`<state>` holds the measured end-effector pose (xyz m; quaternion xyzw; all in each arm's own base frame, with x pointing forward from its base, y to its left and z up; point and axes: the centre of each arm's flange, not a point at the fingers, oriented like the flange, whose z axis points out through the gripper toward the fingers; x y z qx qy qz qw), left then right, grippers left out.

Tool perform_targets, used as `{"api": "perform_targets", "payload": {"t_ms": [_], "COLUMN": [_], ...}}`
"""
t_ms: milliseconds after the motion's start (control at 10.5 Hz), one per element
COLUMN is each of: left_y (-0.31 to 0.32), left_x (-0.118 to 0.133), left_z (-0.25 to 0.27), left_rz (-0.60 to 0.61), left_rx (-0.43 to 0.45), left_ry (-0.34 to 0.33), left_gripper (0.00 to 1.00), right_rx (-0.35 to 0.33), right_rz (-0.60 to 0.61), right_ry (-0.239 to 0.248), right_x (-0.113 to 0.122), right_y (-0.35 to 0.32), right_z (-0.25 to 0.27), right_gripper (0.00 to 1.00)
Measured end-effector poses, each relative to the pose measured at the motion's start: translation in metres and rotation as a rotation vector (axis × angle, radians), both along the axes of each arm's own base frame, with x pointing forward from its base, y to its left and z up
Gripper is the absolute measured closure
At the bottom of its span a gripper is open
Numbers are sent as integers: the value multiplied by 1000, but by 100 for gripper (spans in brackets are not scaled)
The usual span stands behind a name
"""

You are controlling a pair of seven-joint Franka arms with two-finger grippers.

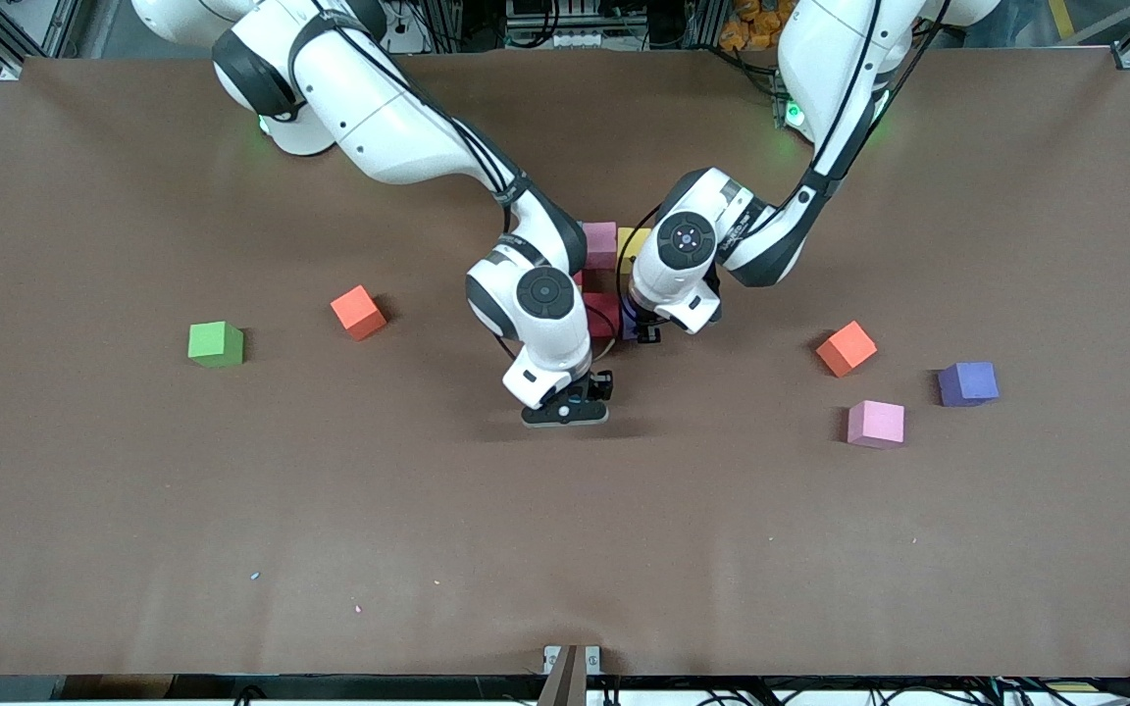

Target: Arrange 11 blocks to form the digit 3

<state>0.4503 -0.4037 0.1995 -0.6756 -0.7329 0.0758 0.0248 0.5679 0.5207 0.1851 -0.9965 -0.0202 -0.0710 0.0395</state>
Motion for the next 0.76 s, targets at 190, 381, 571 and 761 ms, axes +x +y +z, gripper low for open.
{"api": "perform_targets", "payload": {"t_ms": [190, 381, 571, 761], "left_y": [-1, -3, -9, -11], "left_x": [0, 0, -2, -3], "left_z": [-1, -1, 2, 1], "left_rz": [-24, -31, -40, -56], "left_rx": [11, 11, 6, 12], "left_ry": [-13, -16, -21, -28], "left_gripper": [41, 41, 41, 41], "right_rx": [0, -3, -20, -31], "right_rz": [5, 4, 3, 3], "right_ry": [0, 4, 22, 34], "right_x": [-2, -3, -4, -5], "right_y": [2, 2, 2, 2], "right_z": [0, 0, 0, 0], "right_gripper": [43, 43, 43, 43]}}
